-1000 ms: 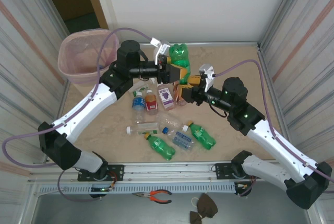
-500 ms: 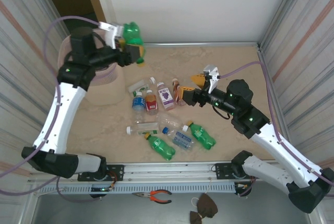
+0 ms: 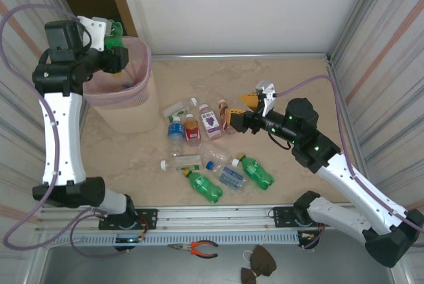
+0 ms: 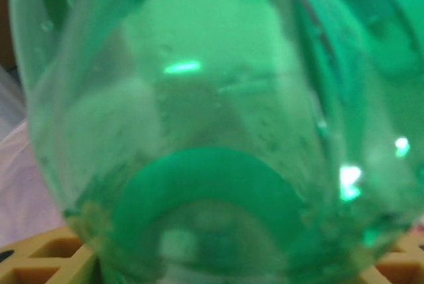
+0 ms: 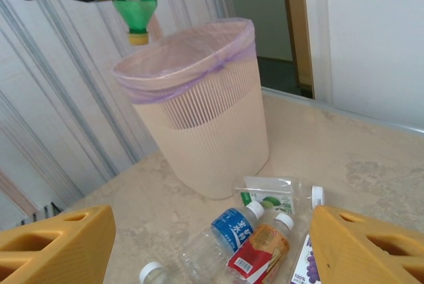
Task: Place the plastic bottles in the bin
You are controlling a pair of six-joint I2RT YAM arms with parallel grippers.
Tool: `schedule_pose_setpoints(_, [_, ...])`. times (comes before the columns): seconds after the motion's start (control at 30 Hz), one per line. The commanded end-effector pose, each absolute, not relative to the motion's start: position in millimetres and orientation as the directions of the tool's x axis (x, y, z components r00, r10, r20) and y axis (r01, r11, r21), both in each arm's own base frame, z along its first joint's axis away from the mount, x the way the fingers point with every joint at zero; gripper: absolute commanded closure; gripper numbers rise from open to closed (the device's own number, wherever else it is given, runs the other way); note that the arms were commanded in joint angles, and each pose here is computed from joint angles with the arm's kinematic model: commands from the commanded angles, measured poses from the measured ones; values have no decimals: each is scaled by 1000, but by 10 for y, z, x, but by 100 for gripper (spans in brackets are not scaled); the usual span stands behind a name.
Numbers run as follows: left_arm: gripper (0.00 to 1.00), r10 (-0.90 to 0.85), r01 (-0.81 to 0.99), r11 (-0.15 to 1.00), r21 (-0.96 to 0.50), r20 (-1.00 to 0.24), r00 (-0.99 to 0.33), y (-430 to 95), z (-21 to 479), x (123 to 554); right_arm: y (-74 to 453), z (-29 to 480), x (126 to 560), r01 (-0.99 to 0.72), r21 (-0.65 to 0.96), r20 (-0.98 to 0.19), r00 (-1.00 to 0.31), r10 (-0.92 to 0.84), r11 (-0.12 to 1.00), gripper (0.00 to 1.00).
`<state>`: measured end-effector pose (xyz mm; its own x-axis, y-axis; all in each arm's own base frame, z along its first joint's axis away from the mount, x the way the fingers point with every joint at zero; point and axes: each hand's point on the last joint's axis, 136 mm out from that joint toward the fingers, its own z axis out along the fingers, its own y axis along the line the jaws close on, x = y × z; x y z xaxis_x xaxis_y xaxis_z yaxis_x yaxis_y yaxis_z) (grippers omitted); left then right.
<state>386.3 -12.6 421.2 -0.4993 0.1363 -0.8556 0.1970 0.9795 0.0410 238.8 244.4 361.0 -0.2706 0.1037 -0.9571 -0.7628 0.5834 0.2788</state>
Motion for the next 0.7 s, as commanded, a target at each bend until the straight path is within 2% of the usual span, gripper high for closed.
schedule_pose_setpoints(0.0, [38,201,79,977,196,-744,-638,299,3892,3871,2447,3775,2356,-774,272,-961,-246,124,571,24])
schedule_pose_setpoints(0.37, [38,112,-7,977,214,-542,-833,860,3040,4067,2452,3727,2345,-774,280,-958,-259,120,567,24])
schedule_pose_setpoints(0.67, [36,73,21,991,135,-399,-914,883,2343,4231,2464,3700,2336,-776,288,-956,-268,120,562,24])
